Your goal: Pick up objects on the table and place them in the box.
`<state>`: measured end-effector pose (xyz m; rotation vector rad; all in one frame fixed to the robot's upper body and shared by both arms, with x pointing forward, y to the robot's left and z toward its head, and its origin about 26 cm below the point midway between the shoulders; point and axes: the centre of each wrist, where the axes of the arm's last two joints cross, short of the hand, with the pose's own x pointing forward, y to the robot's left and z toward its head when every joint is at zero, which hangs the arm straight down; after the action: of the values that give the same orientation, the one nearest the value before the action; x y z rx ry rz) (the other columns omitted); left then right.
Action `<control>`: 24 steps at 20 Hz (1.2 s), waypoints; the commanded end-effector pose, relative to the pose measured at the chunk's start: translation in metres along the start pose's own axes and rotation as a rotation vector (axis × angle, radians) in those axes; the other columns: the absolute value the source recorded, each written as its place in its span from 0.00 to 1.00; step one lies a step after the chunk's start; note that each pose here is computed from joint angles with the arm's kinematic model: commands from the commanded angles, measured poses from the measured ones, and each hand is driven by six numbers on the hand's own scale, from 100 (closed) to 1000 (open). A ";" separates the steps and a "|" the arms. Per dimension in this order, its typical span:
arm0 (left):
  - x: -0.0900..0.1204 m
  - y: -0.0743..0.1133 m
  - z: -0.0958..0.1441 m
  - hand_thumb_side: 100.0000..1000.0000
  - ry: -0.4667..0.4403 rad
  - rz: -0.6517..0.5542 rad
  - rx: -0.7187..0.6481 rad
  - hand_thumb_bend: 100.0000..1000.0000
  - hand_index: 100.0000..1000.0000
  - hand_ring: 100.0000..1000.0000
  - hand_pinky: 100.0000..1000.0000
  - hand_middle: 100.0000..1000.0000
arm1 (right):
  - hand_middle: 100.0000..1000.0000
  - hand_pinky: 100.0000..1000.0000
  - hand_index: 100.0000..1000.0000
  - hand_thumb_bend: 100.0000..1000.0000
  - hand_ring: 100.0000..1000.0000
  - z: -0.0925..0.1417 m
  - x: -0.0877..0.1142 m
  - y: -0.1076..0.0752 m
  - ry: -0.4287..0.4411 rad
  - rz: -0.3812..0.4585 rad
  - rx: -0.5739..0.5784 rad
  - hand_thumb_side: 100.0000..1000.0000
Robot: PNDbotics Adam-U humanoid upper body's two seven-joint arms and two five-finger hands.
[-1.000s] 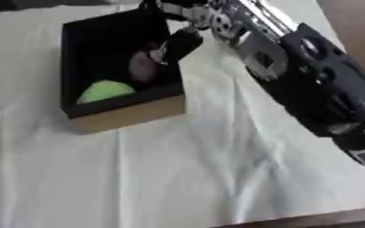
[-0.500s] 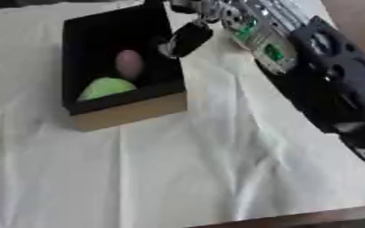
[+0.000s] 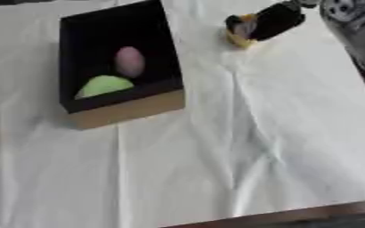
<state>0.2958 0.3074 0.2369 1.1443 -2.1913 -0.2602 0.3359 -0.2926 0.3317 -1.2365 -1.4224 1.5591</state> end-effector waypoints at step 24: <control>0.006 0.006 -0.007 0.58 -0.022 0.018 0.014 0.88 0.79 0.80 0.64 0.76 | 0.86 0.85 0.95 0.21 0.93 -0.019 -0.069 0.034 0.250 0.008 0.005 0.23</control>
<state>0.2966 0.3059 0.2392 1.1225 -2.1978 -0.2503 0.3797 -0.3514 0.3029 -1.3401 -1.2535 1.3742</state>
